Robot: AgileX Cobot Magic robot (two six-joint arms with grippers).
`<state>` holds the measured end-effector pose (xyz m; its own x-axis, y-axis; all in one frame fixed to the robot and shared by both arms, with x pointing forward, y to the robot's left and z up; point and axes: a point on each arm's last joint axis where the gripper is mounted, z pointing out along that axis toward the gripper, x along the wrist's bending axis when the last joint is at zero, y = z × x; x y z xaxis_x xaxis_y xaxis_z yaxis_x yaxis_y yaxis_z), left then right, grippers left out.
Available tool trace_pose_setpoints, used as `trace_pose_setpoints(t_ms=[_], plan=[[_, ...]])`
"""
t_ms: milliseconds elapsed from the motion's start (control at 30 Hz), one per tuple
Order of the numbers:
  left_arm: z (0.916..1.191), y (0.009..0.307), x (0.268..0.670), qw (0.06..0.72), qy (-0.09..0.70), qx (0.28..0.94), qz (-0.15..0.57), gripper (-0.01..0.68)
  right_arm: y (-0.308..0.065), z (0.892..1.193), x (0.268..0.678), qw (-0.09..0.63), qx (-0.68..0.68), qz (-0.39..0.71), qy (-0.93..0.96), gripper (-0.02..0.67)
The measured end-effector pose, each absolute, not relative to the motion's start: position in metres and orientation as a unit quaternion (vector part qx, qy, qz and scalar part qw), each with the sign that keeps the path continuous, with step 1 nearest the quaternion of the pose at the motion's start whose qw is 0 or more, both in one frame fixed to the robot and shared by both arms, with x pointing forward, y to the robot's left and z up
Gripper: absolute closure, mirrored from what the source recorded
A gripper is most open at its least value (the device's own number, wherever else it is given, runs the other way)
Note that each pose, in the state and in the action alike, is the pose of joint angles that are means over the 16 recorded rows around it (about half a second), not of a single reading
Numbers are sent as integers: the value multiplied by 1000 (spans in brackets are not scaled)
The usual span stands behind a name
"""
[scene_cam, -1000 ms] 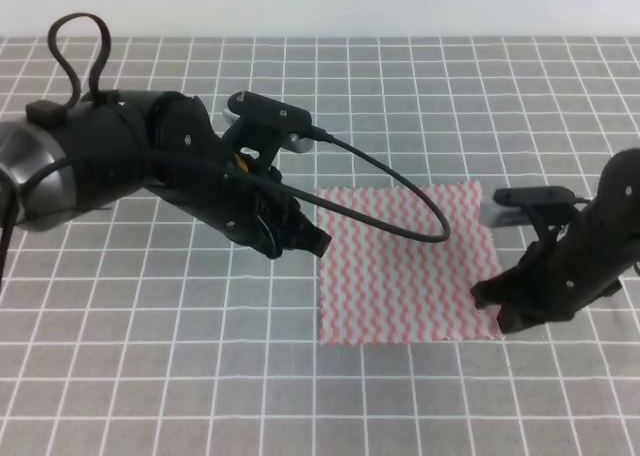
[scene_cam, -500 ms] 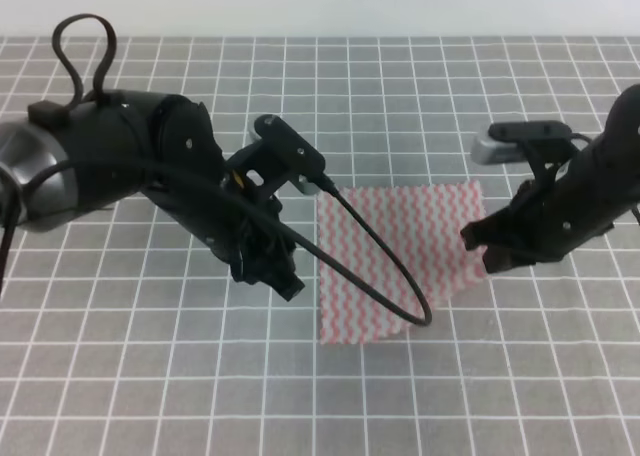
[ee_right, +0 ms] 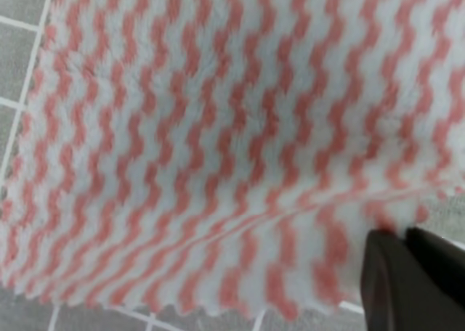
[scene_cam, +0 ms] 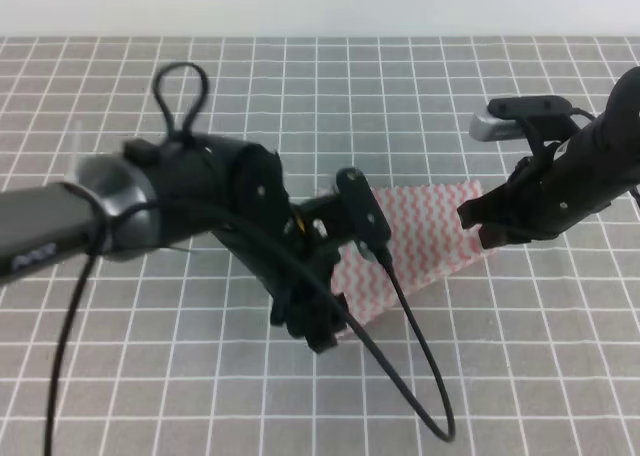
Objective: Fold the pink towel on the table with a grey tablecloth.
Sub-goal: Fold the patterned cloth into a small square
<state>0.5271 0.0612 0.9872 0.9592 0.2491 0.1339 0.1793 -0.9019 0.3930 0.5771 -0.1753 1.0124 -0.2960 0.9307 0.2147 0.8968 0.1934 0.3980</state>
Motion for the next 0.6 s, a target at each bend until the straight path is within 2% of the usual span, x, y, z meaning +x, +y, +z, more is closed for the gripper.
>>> trace_pose_setpoints(t_ms=[600], plan=[[969, 43, 524, 191, 84, 973, 94, 237, -175, 1013, 580, 50, 592, 242, 767, 665]])
